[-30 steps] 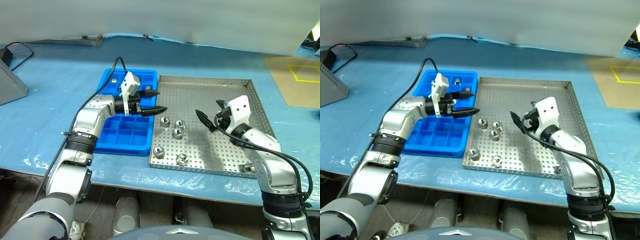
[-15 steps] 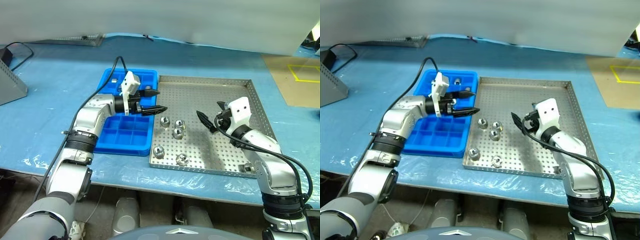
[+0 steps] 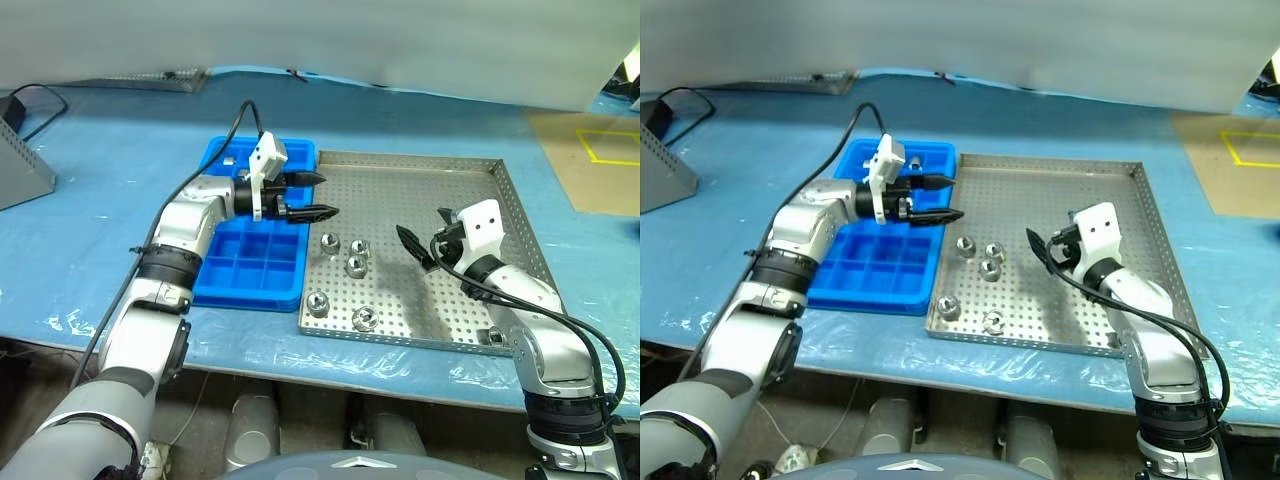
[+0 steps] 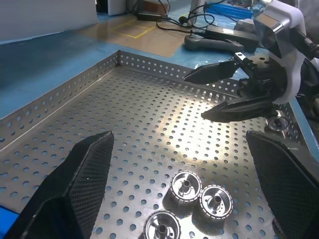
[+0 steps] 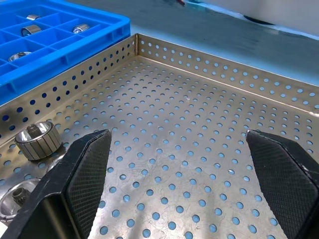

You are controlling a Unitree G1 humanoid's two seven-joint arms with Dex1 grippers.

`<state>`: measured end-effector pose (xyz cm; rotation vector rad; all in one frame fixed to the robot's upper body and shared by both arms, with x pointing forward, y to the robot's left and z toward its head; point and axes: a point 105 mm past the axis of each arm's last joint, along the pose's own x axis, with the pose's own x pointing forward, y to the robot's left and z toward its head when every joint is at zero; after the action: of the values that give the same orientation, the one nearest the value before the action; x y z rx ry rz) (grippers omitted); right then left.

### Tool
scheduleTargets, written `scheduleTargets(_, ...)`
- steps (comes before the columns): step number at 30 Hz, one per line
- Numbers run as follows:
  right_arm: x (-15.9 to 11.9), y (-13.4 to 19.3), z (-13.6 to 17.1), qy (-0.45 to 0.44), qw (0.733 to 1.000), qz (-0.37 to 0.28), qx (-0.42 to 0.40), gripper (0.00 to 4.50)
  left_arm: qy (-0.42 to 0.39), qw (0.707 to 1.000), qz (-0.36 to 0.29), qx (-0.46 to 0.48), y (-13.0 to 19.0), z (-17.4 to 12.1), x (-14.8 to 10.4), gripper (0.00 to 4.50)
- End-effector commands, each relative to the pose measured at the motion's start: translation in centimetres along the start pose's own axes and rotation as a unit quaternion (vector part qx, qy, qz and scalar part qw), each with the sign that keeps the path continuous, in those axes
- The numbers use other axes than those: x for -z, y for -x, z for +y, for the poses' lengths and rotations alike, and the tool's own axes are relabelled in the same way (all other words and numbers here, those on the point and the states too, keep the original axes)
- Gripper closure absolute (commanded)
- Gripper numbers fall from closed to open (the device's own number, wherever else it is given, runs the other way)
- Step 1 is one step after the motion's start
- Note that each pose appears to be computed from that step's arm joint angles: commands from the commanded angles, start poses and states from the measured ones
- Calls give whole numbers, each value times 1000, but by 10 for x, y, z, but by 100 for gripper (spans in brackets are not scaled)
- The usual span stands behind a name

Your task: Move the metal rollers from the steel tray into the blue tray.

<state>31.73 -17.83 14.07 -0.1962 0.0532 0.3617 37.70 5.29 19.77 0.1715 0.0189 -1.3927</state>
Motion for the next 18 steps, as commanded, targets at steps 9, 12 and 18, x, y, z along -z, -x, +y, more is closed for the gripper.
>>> scheduleTargets(9,-12,2,6,8,999,-38,14,0,-121,958,226,128,-40,-2,15,4)
scheduleTargets(12,-8,4,7,3,999,-38,27,0,-118,947,266,136,-46,-3,24,4)
scheduleTargets(18,-1,10,9,-2,998,-34,47,0,-125,923,343,120,-49,-2,54,4)
